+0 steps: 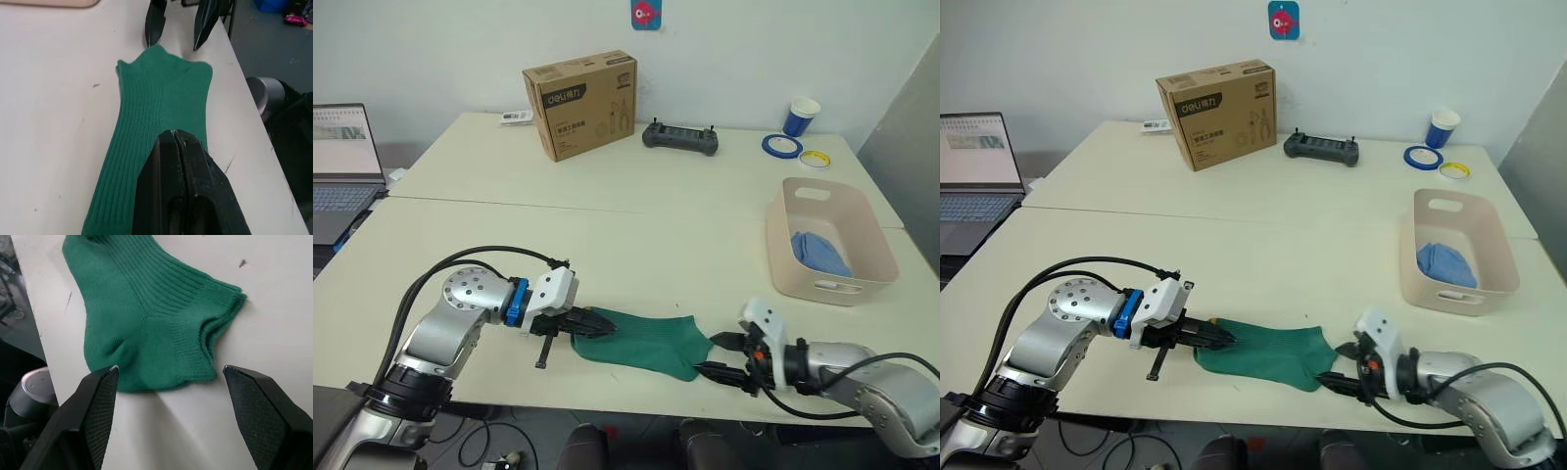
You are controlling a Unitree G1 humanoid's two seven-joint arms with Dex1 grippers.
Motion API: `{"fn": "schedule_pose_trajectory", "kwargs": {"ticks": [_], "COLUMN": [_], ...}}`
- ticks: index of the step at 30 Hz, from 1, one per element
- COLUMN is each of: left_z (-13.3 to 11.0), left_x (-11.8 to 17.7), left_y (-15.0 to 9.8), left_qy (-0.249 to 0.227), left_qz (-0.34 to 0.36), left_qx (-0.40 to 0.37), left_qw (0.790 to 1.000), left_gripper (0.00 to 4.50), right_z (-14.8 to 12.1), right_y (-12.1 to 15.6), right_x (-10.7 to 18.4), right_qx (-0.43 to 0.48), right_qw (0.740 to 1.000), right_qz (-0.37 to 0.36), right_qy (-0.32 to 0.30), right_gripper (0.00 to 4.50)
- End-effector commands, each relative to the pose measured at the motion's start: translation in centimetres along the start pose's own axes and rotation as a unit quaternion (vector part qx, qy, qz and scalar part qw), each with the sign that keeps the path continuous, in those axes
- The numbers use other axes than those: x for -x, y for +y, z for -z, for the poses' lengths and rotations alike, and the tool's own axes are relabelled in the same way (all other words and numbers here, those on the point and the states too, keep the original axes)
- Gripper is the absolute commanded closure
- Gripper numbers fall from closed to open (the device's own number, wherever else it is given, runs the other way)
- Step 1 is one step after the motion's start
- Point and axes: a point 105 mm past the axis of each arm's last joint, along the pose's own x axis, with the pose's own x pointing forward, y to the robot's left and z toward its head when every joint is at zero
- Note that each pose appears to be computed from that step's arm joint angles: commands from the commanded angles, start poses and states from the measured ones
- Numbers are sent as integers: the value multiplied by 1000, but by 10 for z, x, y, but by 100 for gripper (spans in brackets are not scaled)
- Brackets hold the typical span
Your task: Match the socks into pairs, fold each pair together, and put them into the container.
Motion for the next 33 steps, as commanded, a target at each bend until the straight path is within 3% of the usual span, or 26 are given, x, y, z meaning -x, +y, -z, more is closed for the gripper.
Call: {"fn": "schedule_pose_trajectory", "kwargs": {"ticks": [1,5,12,21,24,33], "left_z": [-17,-13,-14,-16,-18,13], "left_x": [-4,-3,-2,-2,-10,-27], "left_y": [-3,-2,1,6,16,22], "left_qy": [-18,-7,-6,-2,-20,16], "left_qz": [7,-8,-16,-21,-41,-48], "left_qx": [-24,-24,-24,-27,-13,11], "left_qw": [1000,1000,1000,999,999,999], "left_gripper": [450,450,450,450,450,450], "right_z": [1,5,5,-9,-18,-15], "right_y": [0,-13,-18,-38,-47,-60], "right_x": [-5,-6,2,23,29,31], "right_qx": [-6,-14,-13,0,14,29], "right_qw": [1000,1000,1000,1000,1000,999], "right_qz": [-8,13,14,23,14,9], "right_qy": [6,7,8,5,7,26], "right_gripper": [101,200,444,444,444,444]}}
